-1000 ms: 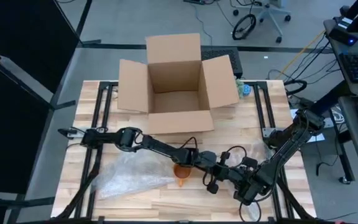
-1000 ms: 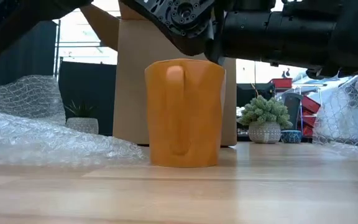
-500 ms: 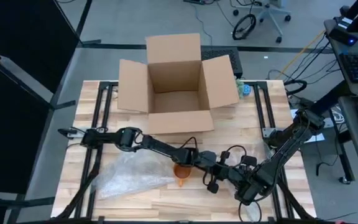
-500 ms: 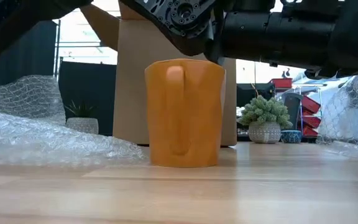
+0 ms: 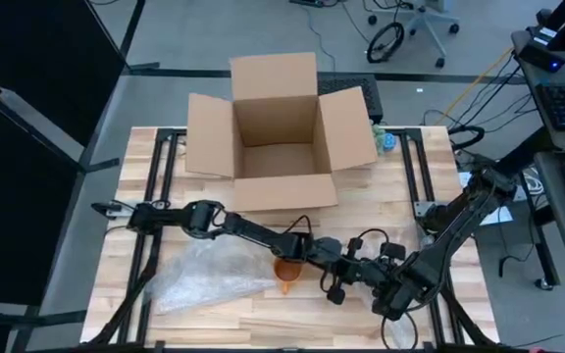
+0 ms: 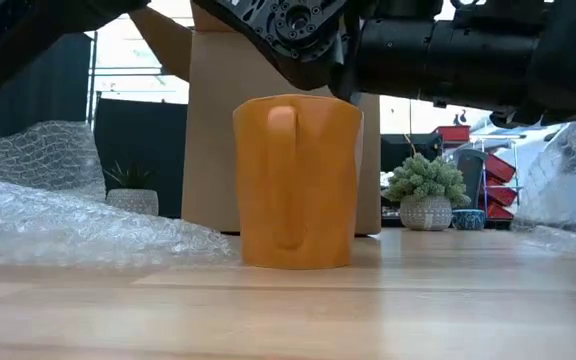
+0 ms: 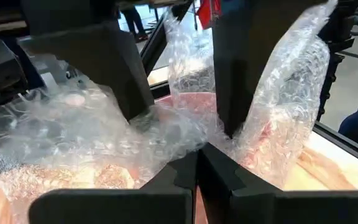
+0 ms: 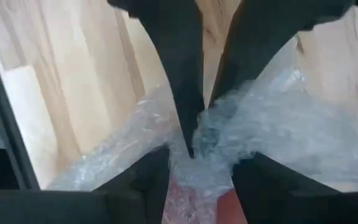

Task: Wrap mug
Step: Wrap the pink mug with the transparent bubble wrap

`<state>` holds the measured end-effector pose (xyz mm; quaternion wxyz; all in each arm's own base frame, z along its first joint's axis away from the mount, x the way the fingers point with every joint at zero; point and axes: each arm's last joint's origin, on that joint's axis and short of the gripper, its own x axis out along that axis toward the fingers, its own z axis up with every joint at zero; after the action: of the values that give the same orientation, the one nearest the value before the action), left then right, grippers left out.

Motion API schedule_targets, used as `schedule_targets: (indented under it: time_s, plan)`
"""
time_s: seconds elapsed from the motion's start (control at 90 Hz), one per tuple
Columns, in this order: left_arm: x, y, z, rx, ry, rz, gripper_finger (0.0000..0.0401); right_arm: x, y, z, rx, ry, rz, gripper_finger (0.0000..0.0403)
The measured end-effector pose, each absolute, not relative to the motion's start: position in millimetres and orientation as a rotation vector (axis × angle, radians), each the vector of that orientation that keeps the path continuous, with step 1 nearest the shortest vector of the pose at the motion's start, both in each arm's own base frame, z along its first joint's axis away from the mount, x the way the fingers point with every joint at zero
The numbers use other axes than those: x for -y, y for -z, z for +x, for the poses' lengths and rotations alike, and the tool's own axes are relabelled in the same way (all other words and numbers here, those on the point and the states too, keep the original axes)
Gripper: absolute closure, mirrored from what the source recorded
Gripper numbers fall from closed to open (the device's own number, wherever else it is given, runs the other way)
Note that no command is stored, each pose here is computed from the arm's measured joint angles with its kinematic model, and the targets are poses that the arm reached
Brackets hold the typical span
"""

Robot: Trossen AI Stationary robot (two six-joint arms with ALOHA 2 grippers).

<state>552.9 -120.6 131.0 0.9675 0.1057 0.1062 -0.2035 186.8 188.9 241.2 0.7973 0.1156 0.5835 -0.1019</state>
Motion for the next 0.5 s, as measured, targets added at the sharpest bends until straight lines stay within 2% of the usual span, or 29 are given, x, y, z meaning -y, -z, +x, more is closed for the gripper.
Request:
schedule_targets:
  time_s: [0.356, 0.5]
  plan:
    - [120.3, -130.8, 553.0, -0.215, 0.411, 0.213, 0.0401, -183.2, -251.3, 181.2, -1.224, 0.222, 0.267, 0.0257]
    - [120.3, -130.8, 553.0, -0.215, 0.411, 0.213, 0.0401, -186.8, -248.5, 174.6, -1.247, 0.237, 0.272, 0.0269]
